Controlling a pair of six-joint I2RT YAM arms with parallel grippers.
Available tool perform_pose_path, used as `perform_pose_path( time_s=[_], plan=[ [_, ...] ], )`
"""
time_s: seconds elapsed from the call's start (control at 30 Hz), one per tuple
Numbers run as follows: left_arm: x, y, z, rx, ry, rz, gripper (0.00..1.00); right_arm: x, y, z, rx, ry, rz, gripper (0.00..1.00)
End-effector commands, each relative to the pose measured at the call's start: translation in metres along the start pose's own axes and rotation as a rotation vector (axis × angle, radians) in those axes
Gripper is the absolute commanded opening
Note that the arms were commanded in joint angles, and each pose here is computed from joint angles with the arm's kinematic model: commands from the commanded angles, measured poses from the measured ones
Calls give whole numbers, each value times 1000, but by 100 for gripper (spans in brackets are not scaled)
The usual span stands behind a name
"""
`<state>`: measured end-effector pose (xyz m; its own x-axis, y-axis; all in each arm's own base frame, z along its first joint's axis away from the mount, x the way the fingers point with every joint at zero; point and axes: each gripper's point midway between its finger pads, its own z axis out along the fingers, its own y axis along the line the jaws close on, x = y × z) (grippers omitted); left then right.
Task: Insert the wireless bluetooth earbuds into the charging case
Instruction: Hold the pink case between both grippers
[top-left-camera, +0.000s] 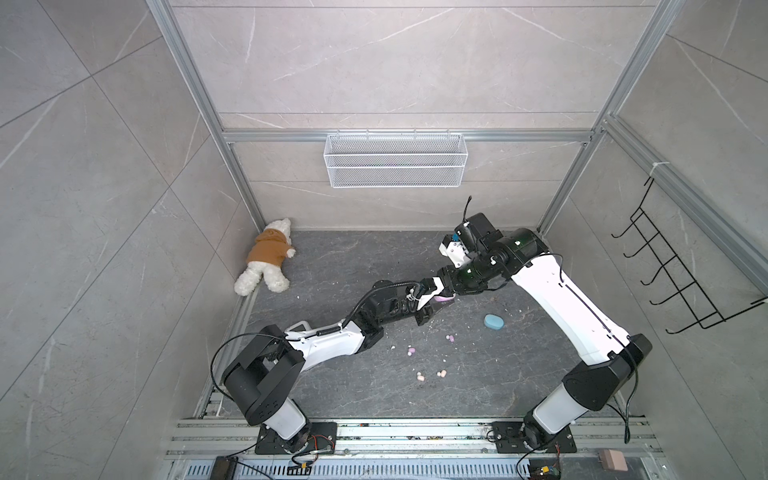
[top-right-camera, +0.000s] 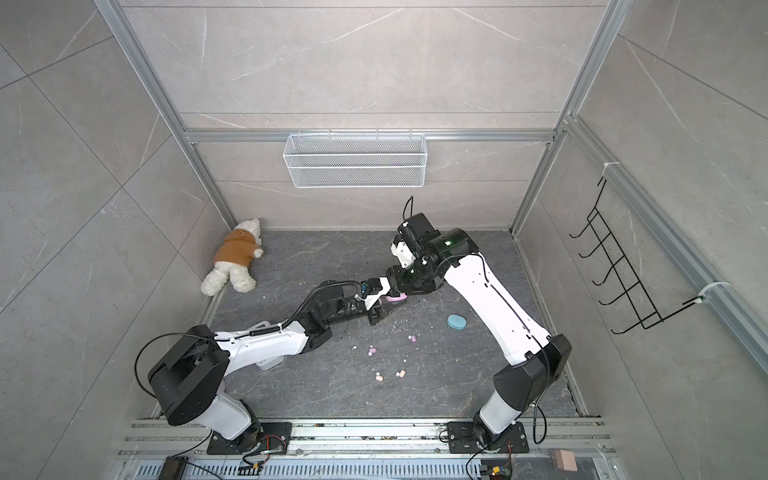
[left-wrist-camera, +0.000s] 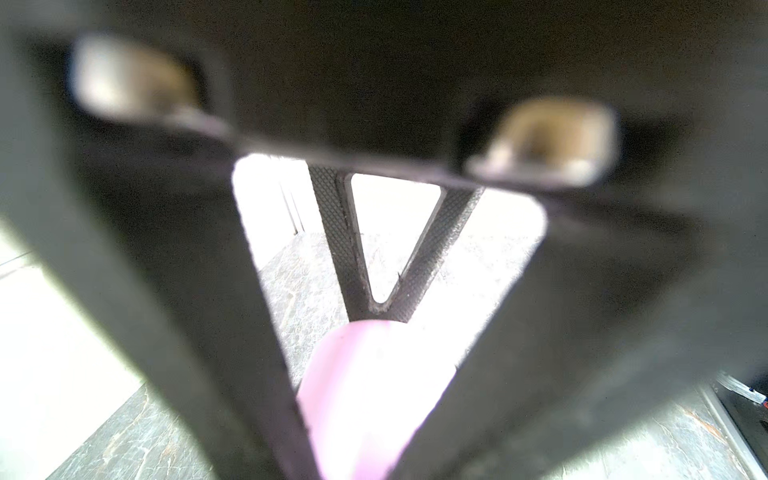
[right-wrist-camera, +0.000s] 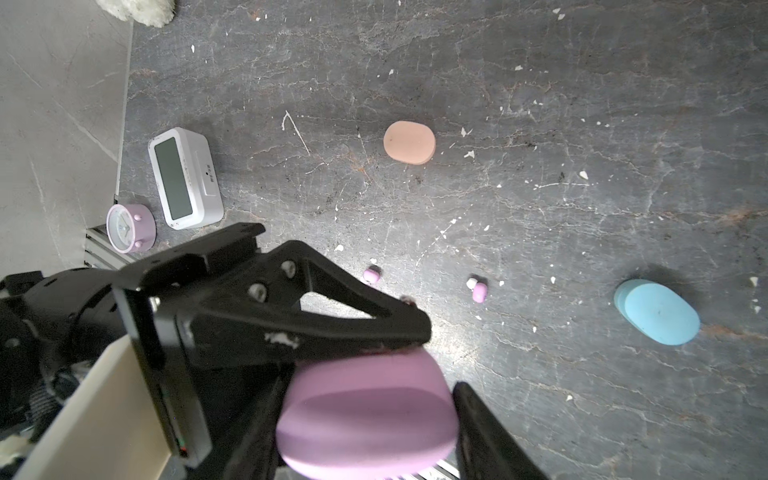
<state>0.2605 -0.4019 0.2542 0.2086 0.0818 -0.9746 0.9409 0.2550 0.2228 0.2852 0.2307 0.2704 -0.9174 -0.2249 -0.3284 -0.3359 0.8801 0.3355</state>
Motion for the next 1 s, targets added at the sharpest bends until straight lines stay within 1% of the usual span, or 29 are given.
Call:
perform_pose_path(
  time_s=[0.0,0.23,0.3,0.47,0.7,0.8,0.97],
  plan=[
    [-21,-7,3,27,-40,45,38,-9,14,-9,-47,-44,-16,60],
    [-22,-7,3,27,-37,45,30,-9,15,-10,-52,-43,-12,60],
    [-23,-7,3,26,-36,42,26,-8,14,-10,-49,-43,-11,63],
    [-26,-7,1,25,-43,37,20,-7,13,-11,-43,-40,-12,68],
    [-25,-7,1,26,-38,28,18,-8,11,-15,-26,-61,-9,80],
    [-26,-8,-1,27,-42,23,17,-8,7,-17,-5,-69,-4,82],
    [-25,-10,-4,27,-39,15,16,-9,7,-21,-11,-87,2,85]
  ],
)
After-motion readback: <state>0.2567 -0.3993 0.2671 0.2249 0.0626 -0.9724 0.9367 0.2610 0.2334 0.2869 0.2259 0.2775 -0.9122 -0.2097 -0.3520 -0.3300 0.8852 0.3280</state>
